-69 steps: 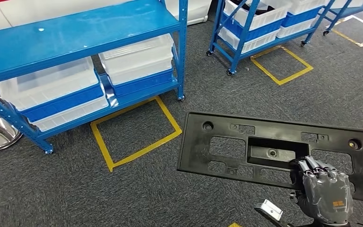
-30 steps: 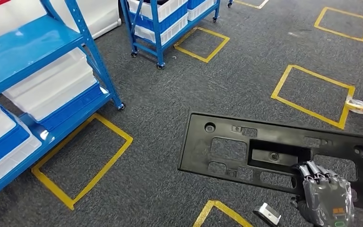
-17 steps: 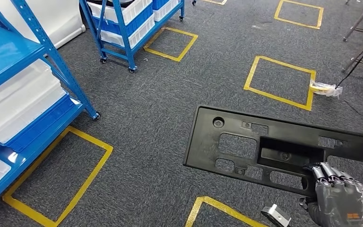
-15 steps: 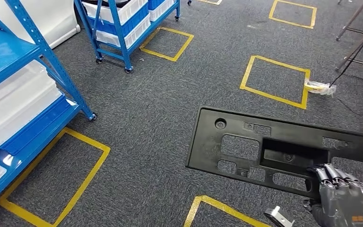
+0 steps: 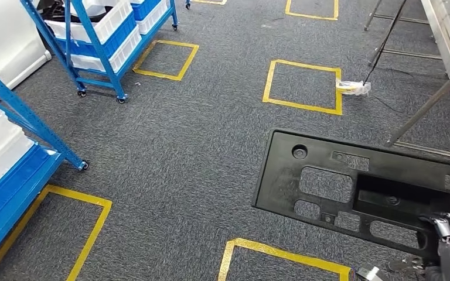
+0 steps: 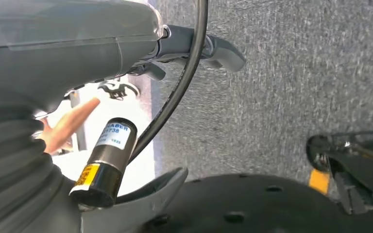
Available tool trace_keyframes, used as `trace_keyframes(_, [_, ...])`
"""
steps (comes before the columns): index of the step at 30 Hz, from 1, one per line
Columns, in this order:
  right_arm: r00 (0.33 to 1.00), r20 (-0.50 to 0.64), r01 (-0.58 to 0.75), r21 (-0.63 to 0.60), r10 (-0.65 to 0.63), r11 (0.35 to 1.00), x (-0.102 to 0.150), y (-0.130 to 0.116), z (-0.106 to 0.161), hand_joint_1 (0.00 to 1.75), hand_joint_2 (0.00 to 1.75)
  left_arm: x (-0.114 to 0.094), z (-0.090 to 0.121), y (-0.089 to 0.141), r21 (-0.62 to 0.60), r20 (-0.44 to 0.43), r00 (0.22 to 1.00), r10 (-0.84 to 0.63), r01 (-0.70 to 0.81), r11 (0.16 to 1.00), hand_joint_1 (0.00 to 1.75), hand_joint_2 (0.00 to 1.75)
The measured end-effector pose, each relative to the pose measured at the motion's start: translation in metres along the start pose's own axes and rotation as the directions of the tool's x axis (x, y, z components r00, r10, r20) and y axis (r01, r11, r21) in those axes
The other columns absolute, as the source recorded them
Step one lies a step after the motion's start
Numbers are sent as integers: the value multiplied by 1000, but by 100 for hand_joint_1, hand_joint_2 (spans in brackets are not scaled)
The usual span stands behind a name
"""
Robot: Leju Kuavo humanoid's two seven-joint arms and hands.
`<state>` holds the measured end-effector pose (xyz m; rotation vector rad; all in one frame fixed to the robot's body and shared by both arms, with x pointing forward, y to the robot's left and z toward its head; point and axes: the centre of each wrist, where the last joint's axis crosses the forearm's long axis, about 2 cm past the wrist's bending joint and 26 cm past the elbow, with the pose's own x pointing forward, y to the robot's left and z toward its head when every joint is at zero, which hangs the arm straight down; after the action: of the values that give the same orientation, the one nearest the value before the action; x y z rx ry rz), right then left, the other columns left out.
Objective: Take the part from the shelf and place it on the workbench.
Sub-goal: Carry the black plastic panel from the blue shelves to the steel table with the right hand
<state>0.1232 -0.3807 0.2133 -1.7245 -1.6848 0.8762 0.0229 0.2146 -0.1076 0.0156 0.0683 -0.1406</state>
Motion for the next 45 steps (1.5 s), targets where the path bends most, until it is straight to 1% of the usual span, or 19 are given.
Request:
trace_keyframes(6, [1000,6,-27,0,27,1000,-18,-13,1,175,175,-4,-1,-1,-5,-10,1000,0,0,1000,0,175])
trace_keyframes(10, [998,5,-63,-1,63,998,-23,-14,0,175,175,-3,0,0,-7,-10,1000,9,-9,1000,0,175])
trace_keyframes(15, [996,11,-93,0,93,996,-20,-12,-2,175,175,1,0,0,-8,-2,1000,13,-13,1000,0,175])
trace_keyframes(21, [995,-2,-99,0,99,995,-14,-7,-3,175,175,-4,-1,-1,-3,-13,1000,19,-19,1000,0,175])
trace_keyframes(31, [996,-10,-88,7,88,996,-7,-3,-1,175,175,1,0,0,-4,-7,1000,22,-22,1000,0,175])
trace_keyframes(40, [997,-16,-82,5,82,997,-3,-2,-1,175,175,-4,-1,0,-7,-21,1000,19,-20,1000,0,175])
trace_keyframes(45, [996,-33,-86,14,87,996,0,-1,2,175,175,-2,0,0,-7,-23,1000,11,-11,1000,0,175])
